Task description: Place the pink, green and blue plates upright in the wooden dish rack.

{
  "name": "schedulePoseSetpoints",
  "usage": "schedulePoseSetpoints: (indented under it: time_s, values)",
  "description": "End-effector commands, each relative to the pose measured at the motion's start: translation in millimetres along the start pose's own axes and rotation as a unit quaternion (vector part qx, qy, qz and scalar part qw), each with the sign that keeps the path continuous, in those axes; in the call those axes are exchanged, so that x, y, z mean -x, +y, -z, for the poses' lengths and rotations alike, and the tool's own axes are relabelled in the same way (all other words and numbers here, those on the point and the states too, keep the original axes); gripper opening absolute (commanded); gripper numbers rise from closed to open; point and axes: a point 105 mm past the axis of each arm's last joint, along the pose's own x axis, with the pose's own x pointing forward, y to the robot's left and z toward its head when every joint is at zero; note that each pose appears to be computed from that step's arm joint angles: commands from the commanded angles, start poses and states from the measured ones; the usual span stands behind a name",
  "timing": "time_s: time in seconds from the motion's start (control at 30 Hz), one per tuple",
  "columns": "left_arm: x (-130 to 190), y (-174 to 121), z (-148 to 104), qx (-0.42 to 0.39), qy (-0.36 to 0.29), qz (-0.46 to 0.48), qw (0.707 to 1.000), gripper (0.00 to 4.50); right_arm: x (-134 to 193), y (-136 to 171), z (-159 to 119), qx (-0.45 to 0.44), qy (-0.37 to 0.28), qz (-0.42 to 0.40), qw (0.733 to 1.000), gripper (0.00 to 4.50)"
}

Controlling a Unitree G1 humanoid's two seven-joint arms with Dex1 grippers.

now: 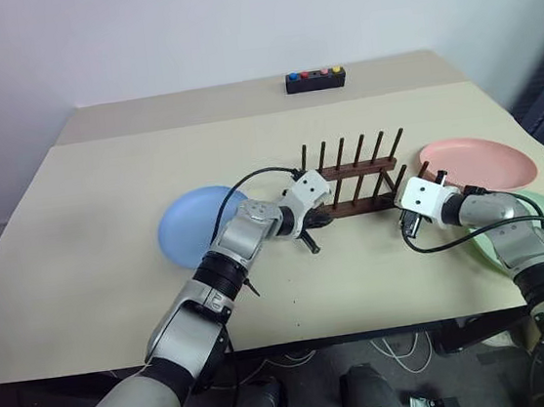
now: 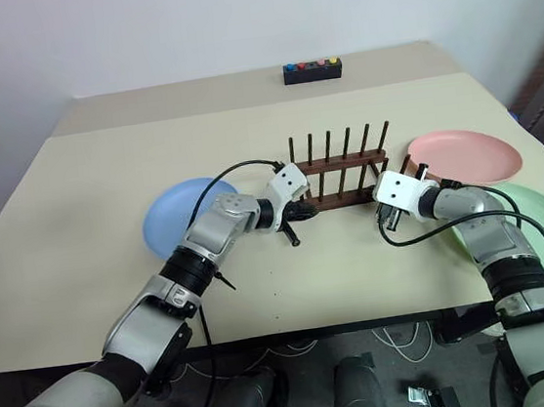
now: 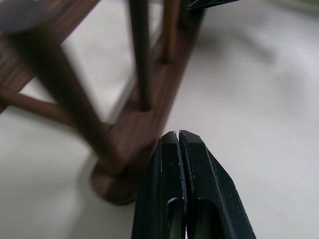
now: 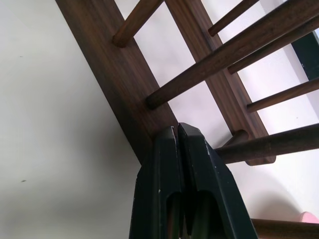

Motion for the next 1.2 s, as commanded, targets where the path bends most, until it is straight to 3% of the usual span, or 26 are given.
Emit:
schedulePoseSetpoints:
  time_s: [0.03,0.47,0.67,1.2]
  values:
    - [3.4,8.5,-19.7,-0.022,-0.025,-0.016,0.999,0.03,-2.3,-10.0,-12.4,0.012,-0.022,0.014,1.000,0.06]
    - [1.9,5.7,-26.9,-0.025,-0.036,-0.009,0.999,0.03,-4.6,-16.8,-12.7,0.022,-0.022,0.022,0.999,0.06]
    - [19.2,-5.0,-42.1,-0.013,-0.062,0.038,0.997,0.03,7.7,-19.2,-21.2,0.030,-0.033,0.013,0.999,0.06]
    - [43.6,-17.2,-46.4,-0.009,-0.063,0.062,0.996,0.03,33.1,-21.2,-28.1,-0.015,-0.047,0.019,0.999,0.06]
